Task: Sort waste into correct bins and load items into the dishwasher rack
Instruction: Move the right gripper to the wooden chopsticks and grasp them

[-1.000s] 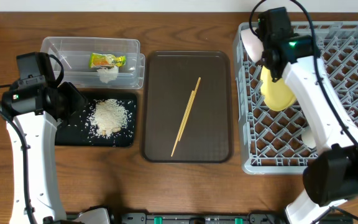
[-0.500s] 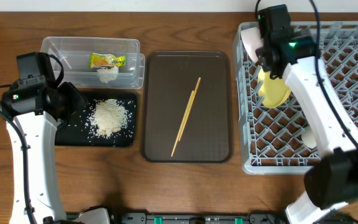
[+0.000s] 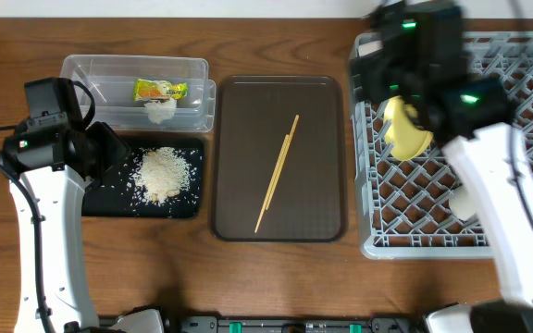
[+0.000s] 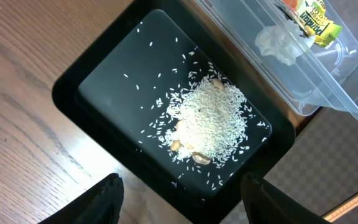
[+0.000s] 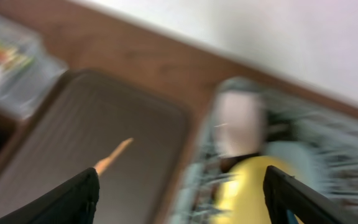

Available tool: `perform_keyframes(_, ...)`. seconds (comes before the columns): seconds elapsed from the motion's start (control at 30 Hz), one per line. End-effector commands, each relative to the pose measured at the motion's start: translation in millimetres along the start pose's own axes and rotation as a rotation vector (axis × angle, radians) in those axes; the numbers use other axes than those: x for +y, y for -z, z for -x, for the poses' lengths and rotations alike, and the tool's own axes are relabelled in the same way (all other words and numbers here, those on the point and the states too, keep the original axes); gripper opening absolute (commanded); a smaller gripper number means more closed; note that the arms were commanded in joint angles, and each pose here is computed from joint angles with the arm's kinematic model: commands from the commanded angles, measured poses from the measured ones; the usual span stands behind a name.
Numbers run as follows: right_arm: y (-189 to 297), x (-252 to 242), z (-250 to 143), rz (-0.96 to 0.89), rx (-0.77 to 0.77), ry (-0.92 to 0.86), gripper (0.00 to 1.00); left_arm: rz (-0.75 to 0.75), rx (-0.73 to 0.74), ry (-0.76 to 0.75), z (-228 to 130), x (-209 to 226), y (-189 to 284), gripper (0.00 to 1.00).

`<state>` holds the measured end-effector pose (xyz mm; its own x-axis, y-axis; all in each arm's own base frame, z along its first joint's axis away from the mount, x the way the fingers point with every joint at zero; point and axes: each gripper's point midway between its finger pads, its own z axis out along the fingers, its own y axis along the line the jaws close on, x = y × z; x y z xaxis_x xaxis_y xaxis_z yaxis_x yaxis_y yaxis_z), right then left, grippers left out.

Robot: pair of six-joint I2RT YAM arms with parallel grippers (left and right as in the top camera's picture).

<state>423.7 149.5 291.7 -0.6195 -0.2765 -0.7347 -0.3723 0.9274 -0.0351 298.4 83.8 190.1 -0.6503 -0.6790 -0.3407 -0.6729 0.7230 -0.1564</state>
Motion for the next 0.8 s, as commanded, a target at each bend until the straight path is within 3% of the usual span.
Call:
perform_keyframes(0.0, -42, 49, -29, 0.123, 0.132, -0.067, 0.79, 0.000, -0.006, 0.013, 2, 1, 2, 0.64)
perform_keyframes(0.13, -86, 89, -64, 0.151, 0.266, -0.062, 0.72, 0.000, -0.006, 0.013, 2, 1, 2, 0.64)
perform_keyframes(0.37, -153, 111, -133, -0.028, 0.454, -0.172, 0.71, 0.000, -0.006, 0.013, 2, 1, 2, 0.64)
perform_keyframes(0.57, -182, 123, -179, -0.080, 0.572, -0.245, 0.69, 0.000, -0.006, 0.013, 2, 1, 2, 0.64)
perform_keyframes(0.77, -191, 127, -198, -0.098, 0.614, -0.222, 0.69, 0.000, -0.006, 0.013, 2, 1, 2, 0.64)
